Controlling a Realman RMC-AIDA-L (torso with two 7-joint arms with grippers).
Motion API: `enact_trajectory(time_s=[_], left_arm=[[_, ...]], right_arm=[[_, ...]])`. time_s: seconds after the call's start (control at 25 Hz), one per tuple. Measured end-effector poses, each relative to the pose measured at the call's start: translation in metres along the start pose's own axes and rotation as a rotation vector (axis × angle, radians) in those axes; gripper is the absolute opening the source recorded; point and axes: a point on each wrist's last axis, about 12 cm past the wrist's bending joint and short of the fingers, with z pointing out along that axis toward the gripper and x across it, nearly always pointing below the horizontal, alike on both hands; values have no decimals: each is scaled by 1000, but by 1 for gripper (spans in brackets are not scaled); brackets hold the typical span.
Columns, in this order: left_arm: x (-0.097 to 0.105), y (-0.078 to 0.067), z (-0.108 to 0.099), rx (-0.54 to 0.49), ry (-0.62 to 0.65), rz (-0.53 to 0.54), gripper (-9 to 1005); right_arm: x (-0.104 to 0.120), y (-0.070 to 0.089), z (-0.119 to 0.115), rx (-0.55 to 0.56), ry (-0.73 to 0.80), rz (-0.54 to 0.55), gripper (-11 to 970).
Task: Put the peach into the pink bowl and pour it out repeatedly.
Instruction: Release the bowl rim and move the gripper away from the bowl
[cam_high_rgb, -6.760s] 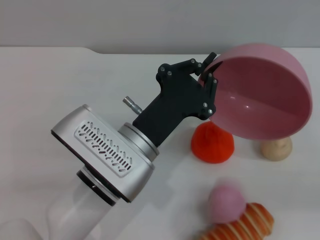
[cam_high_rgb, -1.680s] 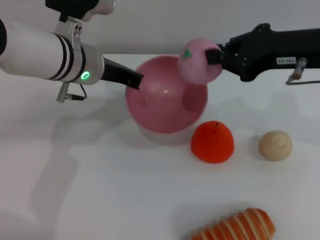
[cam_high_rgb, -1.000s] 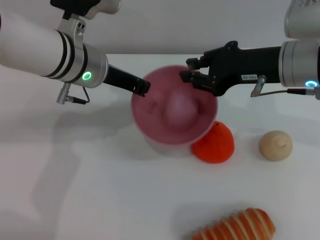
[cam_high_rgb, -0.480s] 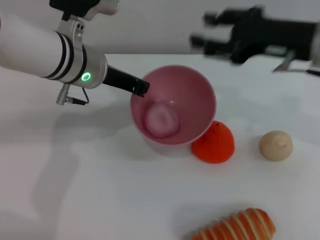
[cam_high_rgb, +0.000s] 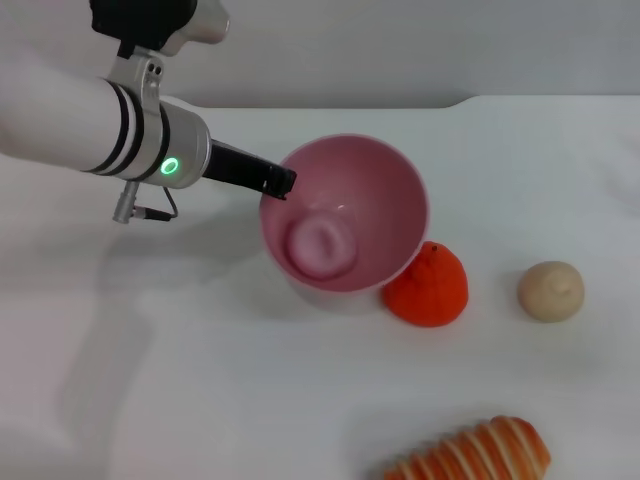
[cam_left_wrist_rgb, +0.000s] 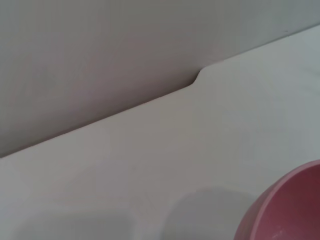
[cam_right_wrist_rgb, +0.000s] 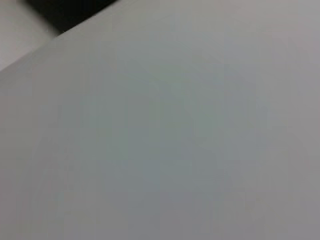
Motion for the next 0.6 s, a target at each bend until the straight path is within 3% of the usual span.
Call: enact_trajectory(time_s=[0.24,0.6], left_arm=[[7,2,3,10,1,-24,103],[25,9,2,14,54,-67,103]], right_arm=[[10,-13,-51,334,-86,-137,552],[14,-19,-79,475,-32,-242,552]])
